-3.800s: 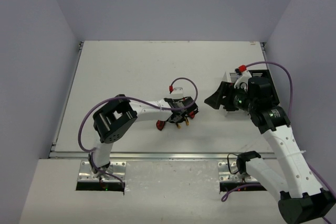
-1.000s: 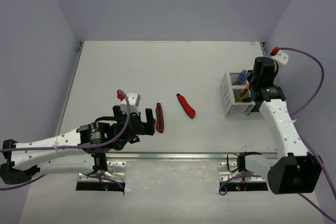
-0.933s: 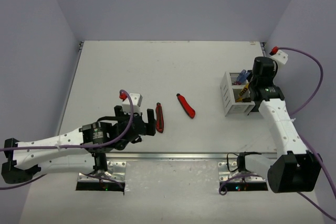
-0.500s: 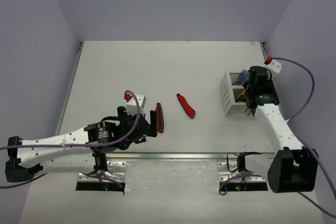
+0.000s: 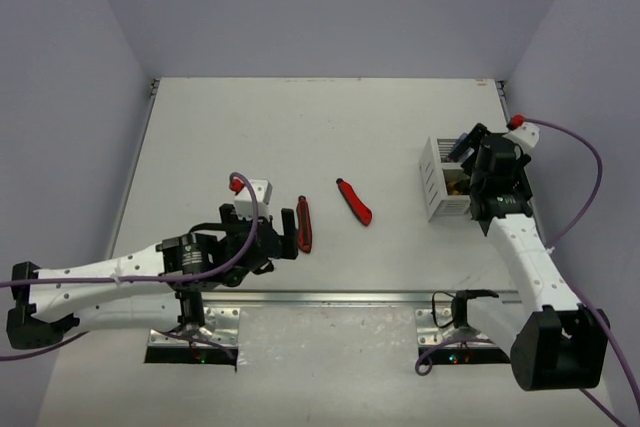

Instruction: Sort the tools into containers

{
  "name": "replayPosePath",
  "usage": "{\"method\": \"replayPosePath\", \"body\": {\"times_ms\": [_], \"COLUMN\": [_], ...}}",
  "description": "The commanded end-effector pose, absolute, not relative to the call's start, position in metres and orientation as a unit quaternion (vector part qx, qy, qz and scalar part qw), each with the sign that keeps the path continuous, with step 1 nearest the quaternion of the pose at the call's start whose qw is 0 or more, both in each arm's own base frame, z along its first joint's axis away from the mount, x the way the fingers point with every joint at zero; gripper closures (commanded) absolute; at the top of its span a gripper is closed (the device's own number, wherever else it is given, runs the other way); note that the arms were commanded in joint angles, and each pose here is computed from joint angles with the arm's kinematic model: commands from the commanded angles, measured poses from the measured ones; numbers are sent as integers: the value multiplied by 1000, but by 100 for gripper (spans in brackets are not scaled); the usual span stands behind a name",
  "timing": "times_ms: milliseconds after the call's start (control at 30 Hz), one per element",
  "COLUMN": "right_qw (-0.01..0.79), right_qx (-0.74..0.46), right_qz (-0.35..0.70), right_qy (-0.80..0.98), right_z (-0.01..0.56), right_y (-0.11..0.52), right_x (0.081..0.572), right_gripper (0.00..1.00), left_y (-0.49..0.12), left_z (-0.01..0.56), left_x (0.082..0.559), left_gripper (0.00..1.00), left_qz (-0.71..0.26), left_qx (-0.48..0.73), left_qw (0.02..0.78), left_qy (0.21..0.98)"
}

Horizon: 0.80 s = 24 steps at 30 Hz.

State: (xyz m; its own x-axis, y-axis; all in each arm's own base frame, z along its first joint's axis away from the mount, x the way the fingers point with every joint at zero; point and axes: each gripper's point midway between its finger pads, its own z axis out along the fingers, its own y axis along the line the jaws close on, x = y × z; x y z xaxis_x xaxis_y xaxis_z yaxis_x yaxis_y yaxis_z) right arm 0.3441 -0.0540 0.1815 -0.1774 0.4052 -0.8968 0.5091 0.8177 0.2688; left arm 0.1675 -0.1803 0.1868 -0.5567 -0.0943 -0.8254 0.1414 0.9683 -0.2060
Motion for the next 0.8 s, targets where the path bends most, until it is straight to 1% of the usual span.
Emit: {"method": "replayPosePath", "body": {"times_ms": [0,33,67,100,200,233,267,400,533,567,633,700,767], "right_qw": [587,582,581,575,547,536,519,460,410,413,397,394,395], "right_qx": [285,279,270,259,215,186,160,80,36,35,18,10,3], "right_qz": [-9,-4,3,10,42,70,95,147,180,181,211,224,232], "right_qy": [758,764,767,776,808,821,834,872,893,892,893,892,889], "right_z": [232,238,251,257,256,258,255,226,196,197,186,184,187], "right_y": [-43,-39,-34,-28,-4,12,26,65,91,92,105,110,113], "right_x": [344,343,342,339,329,324,318,300,281,283,271,265,259], "right_gripper": [10,8,3,1,1,1,1,1,1,1,1,1,1], "left_y": [-182,-182,-179,-181,-184,-182,-191,-209,-233,-232,-241,-243,-239], "left_z": [173,165,159,152,133,122,112,96,74,73,51,35,23], "left_x": [177,181,187,192,212,228,233,257,277,276,277,276,272], "left_gripper": [0,0,0,0,0,0,0,0,3,3,6,14,19], "left_qz": [-111,-97,-84,-76,-59,-52,-61,-49,-32,-29,-16,-6,5], "left_qx": [-39,-50,-70,-78,-91,-96,-91,-76,-67,-66,-64,-70,-77], "left_qw": [478,476,472,465,446,434,420,403,378,375,349,333,321], "left_qy": [870,873,875,878,888,894,901,911,923,924,935,940,944]}}
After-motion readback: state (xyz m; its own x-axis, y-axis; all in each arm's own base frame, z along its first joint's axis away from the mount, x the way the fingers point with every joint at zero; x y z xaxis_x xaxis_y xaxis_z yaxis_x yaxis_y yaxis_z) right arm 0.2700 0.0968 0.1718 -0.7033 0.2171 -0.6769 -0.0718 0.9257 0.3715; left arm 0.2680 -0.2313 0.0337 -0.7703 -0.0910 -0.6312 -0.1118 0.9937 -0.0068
